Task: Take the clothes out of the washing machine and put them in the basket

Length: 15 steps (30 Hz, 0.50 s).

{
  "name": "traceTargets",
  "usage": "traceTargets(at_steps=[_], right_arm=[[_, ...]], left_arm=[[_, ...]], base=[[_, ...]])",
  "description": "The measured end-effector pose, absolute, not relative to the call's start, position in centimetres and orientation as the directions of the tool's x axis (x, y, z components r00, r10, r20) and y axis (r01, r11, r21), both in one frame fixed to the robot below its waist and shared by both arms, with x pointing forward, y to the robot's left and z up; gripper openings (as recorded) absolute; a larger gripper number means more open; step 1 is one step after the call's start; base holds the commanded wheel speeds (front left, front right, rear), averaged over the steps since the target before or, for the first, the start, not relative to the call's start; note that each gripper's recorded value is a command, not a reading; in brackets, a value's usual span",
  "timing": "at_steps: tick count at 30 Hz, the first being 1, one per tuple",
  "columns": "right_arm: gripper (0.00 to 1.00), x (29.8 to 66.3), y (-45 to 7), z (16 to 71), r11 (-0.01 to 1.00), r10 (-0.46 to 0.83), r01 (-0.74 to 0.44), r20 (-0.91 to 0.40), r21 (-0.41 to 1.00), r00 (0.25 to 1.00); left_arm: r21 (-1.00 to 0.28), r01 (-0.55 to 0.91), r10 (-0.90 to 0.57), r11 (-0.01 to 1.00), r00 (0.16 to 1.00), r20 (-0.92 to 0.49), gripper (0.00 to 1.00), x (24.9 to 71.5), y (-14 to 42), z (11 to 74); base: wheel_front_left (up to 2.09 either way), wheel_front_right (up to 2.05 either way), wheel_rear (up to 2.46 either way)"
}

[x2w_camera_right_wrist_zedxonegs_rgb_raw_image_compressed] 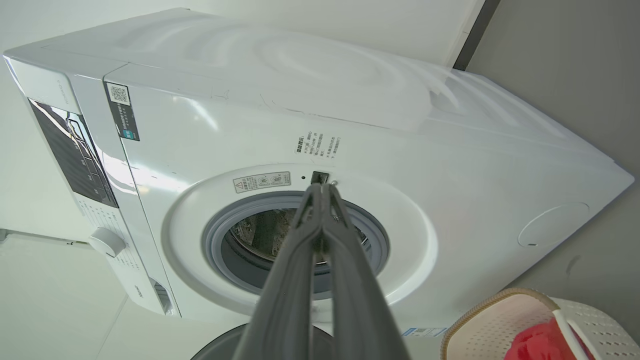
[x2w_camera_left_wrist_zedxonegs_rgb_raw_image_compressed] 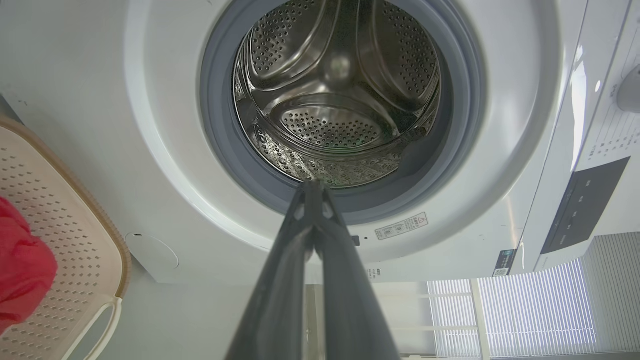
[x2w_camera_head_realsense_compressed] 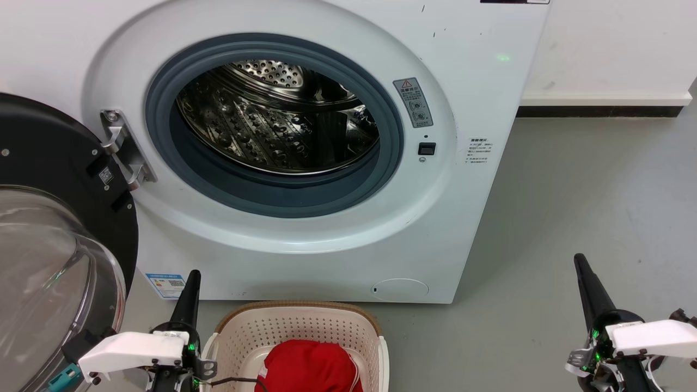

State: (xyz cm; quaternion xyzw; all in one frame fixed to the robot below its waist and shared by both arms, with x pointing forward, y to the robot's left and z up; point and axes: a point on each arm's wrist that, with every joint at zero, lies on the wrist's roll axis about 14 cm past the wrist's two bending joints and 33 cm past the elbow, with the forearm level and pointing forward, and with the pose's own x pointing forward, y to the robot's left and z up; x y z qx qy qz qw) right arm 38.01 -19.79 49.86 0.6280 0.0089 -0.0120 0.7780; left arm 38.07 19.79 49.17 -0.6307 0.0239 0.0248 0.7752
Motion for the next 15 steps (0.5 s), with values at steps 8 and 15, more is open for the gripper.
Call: traceTargets(at_steps=[8, 15], right_arm=[[0.0, 38.29, -19.84, 50.08, 0.146, -0.004, 0.023, -0.023, 0.989, 1.0], [0.0, 38.41, -19.92, 50.16, 0.091, -0.002, 0.02, -0.02, 0.996, 1.0]], left_arm=[[-0.989, -0.047, 0.004, 0.139, 0.999, -0.047, 0.0, 38.4, 19.85, 49.71], [-0.996, -0.038, 0.002, 0.085, 0.999, -0.038, 0.0, 38.48, 19.89, 49.86]], base=[[0.0, 0.0, 0.0], [0.0, 0.0, 0.0]])
